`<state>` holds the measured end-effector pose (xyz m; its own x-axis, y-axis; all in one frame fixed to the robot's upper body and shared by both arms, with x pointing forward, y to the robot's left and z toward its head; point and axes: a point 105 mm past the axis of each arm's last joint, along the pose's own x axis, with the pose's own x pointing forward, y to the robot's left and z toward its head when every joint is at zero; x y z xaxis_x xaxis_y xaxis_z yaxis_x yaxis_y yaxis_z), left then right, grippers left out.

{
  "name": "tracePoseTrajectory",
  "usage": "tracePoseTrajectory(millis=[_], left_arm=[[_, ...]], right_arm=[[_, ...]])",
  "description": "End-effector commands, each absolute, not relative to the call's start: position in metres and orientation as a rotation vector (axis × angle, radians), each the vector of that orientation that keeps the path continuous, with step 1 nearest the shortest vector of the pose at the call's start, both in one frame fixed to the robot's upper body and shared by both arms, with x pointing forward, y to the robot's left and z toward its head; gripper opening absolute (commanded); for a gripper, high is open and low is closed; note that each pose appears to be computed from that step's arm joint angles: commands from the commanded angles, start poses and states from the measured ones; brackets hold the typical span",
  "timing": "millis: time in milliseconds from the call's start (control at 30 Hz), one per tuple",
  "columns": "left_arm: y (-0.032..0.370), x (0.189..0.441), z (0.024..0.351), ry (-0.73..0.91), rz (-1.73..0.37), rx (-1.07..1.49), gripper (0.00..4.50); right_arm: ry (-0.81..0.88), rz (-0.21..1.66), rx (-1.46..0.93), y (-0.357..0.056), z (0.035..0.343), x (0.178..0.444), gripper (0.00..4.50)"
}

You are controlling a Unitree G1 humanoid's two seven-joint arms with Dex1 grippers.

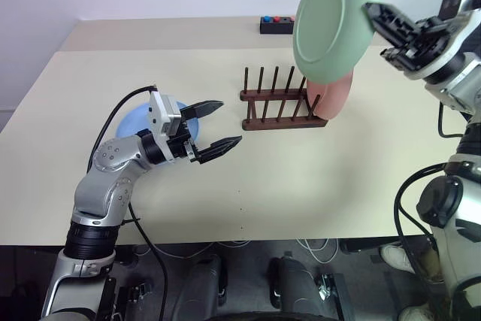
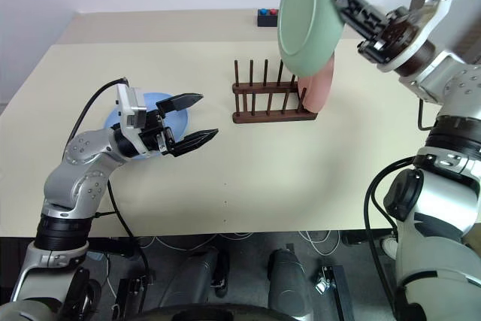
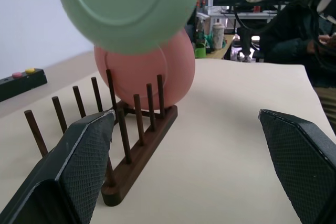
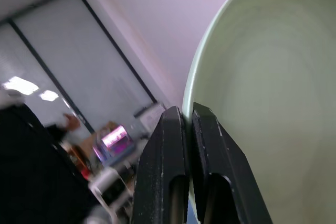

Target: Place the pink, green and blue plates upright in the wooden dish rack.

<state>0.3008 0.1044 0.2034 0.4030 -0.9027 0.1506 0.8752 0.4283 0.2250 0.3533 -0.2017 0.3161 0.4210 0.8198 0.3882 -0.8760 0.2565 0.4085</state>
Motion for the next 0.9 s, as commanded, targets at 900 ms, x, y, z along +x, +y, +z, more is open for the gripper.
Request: tracePoseTrajectory(millis=[900], left_arm=[[0.105, 0.292, 0.213, -0.311, -1.126, 0.135, 4.50]], right_arm=[[-0.066, 1.130, 0.589, -0.176, 0.298, 0.357, 0.08]])
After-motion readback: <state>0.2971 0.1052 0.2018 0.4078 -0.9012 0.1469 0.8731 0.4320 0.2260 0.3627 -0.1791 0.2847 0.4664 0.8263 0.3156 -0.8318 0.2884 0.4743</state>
